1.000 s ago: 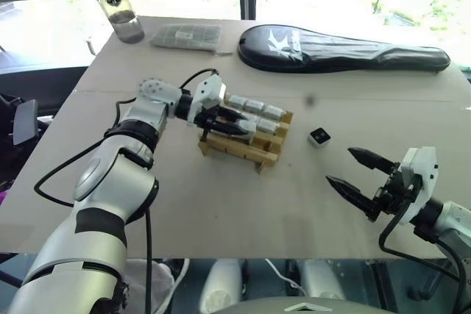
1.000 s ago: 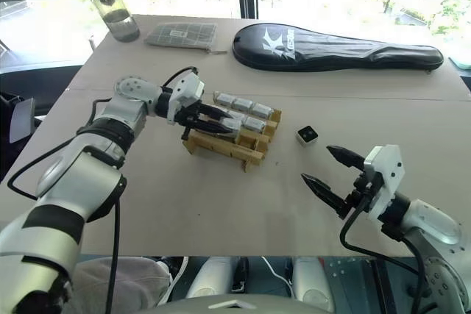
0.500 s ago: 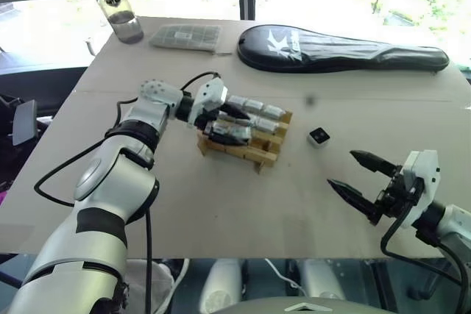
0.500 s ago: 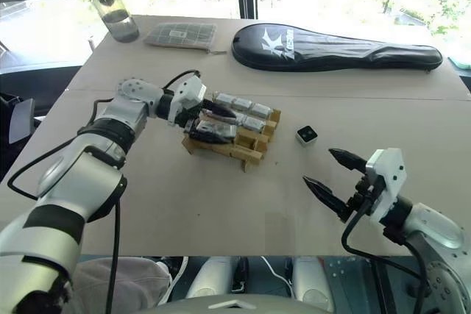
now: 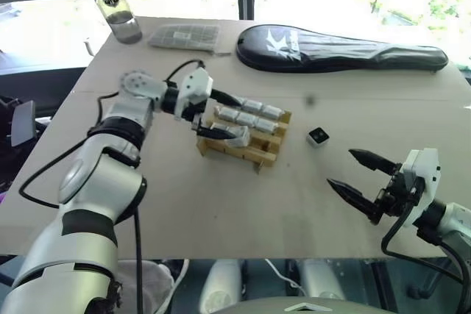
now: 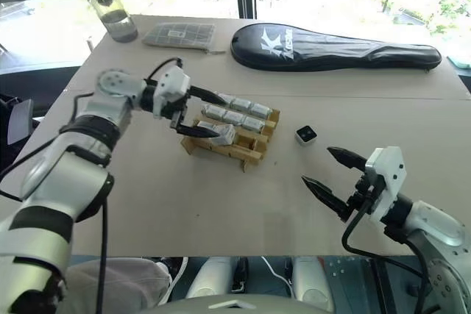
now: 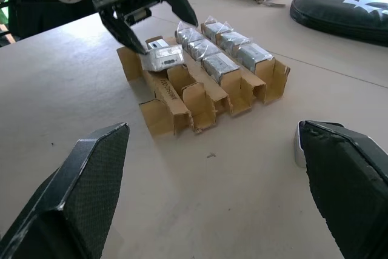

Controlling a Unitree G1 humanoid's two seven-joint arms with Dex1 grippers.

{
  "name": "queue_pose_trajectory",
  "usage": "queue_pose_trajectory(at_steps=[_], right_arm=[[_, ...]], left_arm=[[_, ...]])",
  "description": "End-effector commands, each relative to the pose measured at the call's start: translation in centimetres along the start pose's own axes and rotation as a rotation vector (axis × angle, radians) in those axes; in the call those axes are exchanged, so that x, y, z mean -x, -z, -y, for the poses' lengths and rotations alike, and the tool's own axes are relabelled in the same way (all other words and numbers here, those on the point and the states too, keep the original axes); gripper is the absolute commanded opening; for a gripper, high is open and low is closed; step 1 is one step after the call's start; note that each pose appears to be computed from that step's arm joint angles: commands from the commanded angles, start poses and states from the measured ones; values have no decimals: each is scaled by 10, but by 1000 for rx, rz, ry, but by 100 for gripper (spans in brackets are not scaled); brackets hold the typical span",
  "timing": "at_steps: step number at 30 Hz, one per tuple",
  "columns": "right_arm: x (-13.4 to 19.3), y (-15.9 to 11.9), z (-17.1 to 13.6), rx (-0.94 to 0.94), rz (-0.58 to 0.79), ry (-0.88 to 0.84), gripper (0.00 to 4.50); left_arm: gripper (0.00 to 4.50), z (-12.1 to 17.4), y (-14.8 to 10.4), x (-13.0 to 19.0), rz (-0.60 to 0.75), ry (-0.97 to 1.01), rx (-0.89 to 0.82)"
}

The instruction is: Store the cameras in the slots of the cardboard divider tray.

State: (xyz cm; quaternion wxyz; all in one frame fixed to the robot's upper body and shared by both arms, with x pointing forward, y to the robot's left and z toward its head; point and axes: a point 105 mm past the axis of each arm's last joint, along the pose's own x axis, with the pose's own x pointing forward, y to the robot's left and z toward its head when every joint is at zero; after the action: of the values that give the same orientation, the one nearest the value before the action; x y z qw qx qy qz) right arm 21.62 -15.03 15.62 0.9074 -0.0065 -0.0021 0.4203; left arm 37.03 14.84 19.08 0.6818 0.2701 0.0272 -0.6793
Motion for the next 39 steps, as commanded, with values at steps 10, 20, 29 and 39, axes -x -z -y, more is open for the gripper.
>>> queue_pose_trajectory(at_steps=[10,20,29,39], right_arm=[[-4,-5,1,81,-33,-151,450],[-73,-19,-1,436,-76,-358,450],[-166,-22,-16,800,-144,-463,450],[-200,-18,-24,961,-177,-479,450]], left_arm=[[445,49,-16,103,223,-190,132],[445,124,-17,126,364,-320,362],[445,173,-15,111,282,-501,407],[445,169,-5,119,122,-693,332]])
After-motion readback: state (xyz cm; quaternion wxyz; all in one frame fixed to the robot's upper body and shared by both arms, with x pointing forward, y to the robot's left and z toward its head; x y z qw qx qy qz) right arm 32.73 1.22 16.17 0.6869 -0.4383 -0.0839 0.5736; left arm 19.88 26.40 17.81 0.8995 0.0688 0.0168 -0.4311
